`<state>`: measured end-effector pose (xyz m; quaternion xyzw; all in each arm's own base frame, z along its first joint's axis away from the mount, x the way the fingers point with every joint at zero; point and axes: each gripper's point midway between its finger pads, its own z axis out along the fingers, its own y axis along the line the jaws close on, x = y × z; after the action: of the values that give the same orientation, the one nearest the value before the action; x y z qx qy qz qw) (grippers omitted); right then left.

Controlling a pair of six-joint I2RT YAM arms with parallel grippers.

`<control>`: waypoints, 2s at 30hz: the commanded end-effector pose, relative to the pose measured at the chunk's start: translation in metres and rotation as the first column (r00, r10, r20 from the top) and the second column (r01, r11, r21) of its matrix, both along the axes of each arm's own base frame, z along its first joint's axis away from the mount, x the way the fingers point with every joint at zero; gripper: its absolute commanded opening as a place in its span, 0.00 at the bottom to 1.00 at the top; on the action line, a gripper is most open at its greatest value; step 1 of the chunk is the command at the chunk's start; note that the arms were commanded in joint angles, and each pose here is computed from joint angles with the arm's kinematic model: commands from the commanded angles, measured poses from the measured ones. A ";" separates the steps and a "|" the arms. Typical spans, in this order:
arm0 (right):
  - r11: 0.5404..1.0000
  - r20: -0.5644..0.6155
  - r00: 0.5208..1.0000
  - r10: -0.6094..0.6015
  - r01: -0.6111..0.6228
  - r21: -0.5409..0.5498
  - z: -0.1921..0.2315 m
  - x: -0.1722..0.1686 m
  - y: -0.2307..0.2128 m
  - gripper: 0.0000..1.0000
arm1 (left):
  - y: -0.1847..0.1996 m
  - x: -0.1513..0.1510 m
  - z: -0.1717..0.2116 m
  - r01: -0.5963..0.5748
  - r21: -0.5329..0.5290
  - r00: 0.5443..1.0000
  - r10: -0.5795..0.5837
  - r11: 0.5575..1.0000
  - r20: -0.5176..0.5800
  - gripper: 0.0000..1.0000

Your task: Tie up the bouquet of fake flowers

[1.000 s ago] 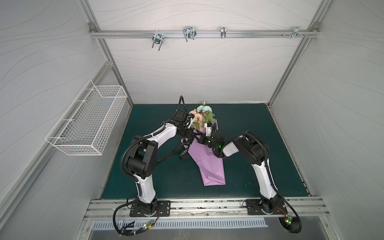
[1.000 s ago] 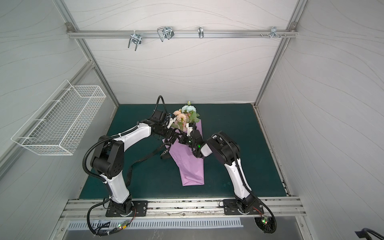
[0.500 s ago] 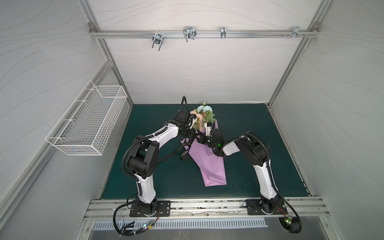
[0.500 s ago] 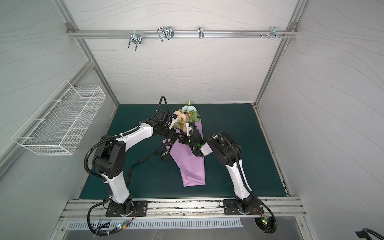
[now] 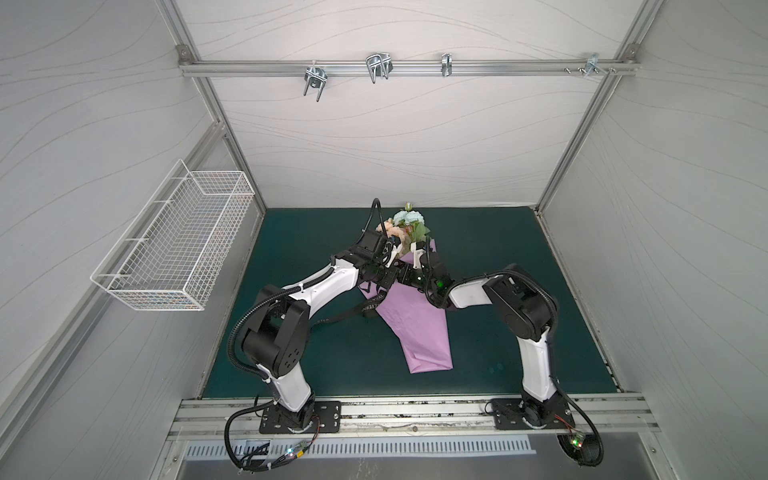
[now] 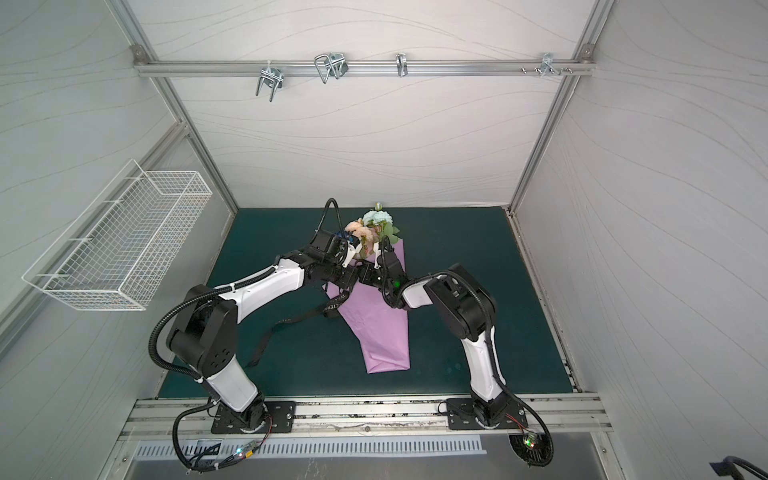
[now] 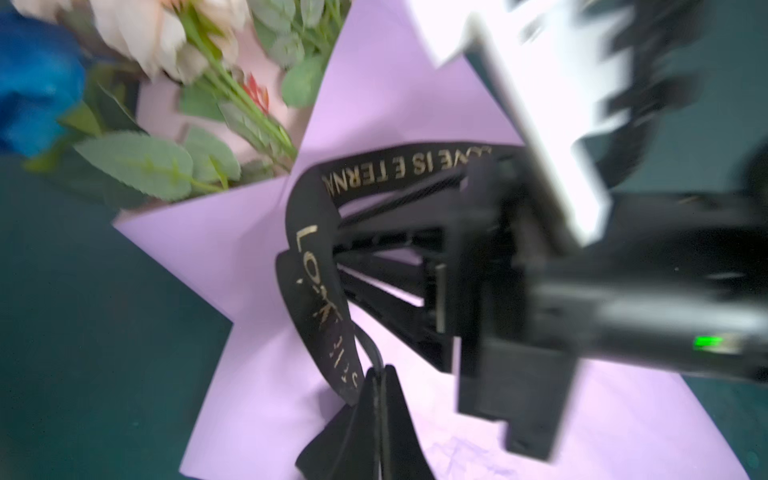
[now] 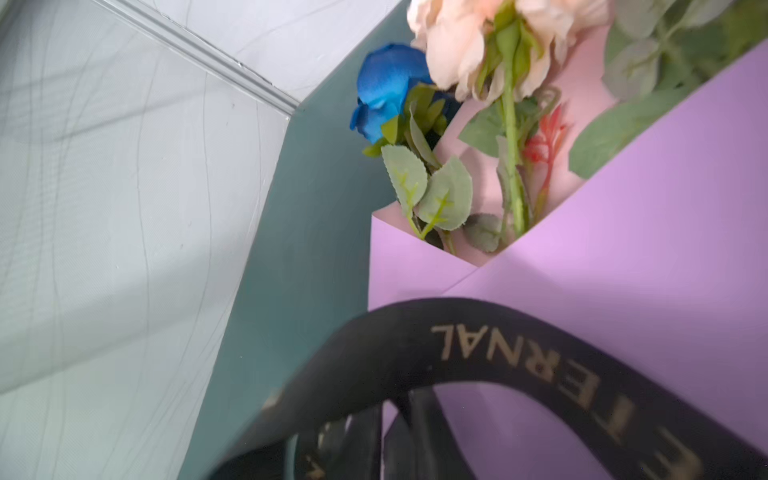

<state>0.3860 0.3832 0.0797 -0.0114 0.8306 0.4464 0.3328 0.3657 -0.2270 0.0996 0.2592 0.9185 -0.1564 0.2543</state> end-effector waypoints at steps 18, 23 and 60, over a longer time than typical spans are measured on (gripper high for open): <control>0.947 -0.079 0.981 -0.180 0.150 -0.284 0.025 -0.064 -0.095 0.26 | -0.034 -0.026 0.024 0.085 -0.121 0.996 -0.082 0.989 0.028 0.00; 0.891 -0.006 0.958 -0.287 0.264 -0.369 0.053 -0.077 -0.149 0.30 | -0.049 -0.045 0.011 0.141 -0.098 0.990 -0.143 0.985 -0.010 0.00; 0.821 0.223 0.955 -0.198 0.286 -0.493 0.104 -0.126 -0.196 0.34 | -0.019 0.025 0.020 -0.489 0.093 0.870 0.492 0.867 -0.020 0.53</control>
<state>0.2667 0.1925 0.1824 -0.0170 0.8862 0.1747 0.4288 0.3884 -0.2658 0.1398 0.0727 0.9501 -0.1001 0.2865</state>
